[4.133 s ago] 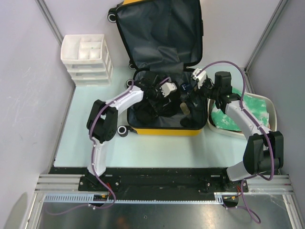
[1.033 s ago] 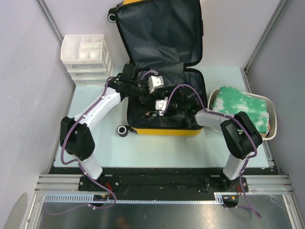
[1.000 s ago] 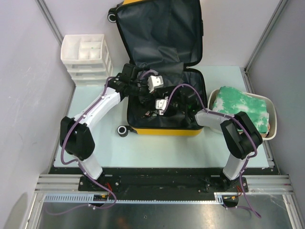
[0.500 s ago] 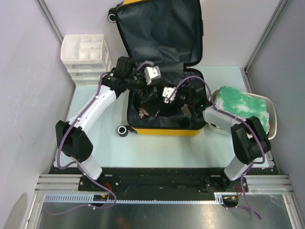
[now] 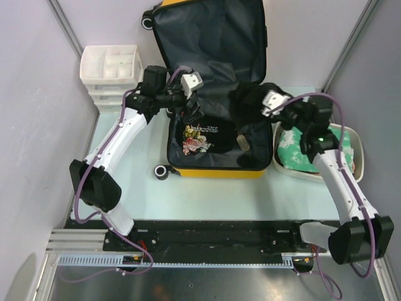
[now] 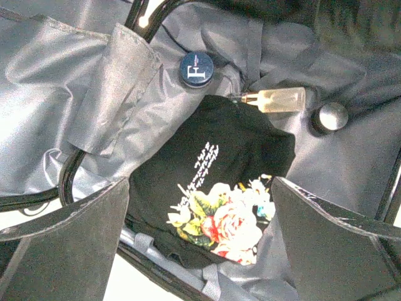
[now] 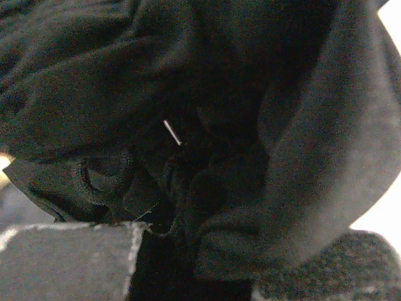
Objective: Open, take out, and arrange the luggage
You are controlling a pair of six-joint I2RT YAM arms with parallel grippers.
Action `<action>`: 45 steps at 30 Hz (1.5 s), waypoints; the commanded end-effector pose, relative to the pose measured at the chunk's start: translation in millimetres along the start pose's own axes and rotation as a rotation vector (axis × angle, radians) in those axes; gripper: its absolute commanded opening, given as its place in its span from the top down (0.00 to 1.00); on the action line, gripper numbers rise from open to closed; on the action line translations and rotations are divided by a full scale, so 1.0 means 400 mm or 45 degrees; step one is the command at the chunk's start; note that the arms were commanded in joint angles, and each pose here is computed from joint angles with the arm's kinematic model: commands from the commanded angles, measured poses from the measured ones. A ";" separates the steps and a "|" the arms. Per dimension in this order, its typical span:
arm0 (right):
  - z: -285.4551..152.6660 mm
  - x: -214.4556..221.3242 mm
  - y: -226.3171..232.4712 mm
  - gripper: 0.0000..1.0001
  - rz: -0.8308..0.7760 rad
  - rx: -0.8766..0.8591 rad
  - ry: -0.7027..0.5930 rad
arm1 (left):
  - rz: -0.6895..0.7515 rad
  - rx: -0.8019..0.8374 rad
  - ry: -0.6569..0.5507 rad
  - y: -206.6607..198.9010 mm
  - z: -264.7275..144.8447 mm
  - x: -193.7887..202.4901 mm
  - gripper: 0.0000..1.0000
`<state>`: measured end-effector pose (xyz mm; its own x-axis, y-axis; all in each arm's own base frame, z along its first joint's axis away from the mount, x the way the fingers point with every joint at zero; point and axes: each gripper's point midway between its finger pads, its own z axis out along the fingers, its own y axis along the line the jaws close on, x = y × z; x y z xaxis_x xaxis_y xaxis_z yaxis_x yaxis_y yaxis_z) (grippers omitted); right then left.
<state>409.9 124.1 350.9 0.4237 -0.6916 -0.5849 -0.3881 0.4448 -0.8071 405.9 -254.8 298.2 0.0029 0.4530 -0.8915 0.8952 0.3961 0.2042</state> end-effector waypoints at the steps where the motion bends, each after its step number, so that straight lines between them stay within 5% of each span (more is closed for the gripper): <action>1: -0.146 0.080 -0.080 1.00 -0.023 0.028 0.162 | -0.027 0.027 -0.082 -0.004 0.006 -0.067 0.00; 8: -0.324 0.259 -0.099 1.00 -0.012 -0.012 0.407 | -0.036 0.057 -0.074 -0.021 0.031 -0.064 0.00; 18: -0.388 0.503 -0.025 1.00 -0.162 0.012 0.679 | -0.040 0.048 0.000 -0.030 0.043 0.000 0.00; 23: -0.414 0.558 0.156 0.98 -0.226 -0.178 0.723 | -0.030 0.036 0.061 -0.040 0.042 0.053 0.00; 24: -0.419 0.555 0.180 0.90 -0.230 -0.210 0.716 | -0.031 0.039 0.066 -0.043 0.042 0.058 0.00; 25: -0.431 0.559 0.237 0.52 -0.194 -0.308 0.722 | -0.035 0.040 0.076 -0.045 0.043 0.067 0.00; 26: -0.435 0.559 0.267 0.39 -0.167 -0.363 0.720 | -0.039 0.048 0.085 -0.051 0.044 0.077 0.00; 31: -0.467 0.509 0.322 0.12 -0.049 -0.451 0.714 | -0.042 0.052 0.106 -0.057 0.046 0.097 0.00; 36: -0.480 0.400 0.281 0.00 0.162 -0.458 0.651 | -0.074 0.074 0.100 -0.064 0.053 0.098 0.00; 45: -0.567 0.147 0.356 0.00 0.589 -0.835 0.477 | -0.109 0.087 0.103 -0.066 0.064 0.104 0.00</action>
<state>260.8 -33.3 223.3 -0.0177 -0.8620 -0.5067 -0.7555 0.3434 -0.5579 396.8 -261.6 227.8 -0.1309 0.5150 -0.8471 0.9173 0.3871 0.0936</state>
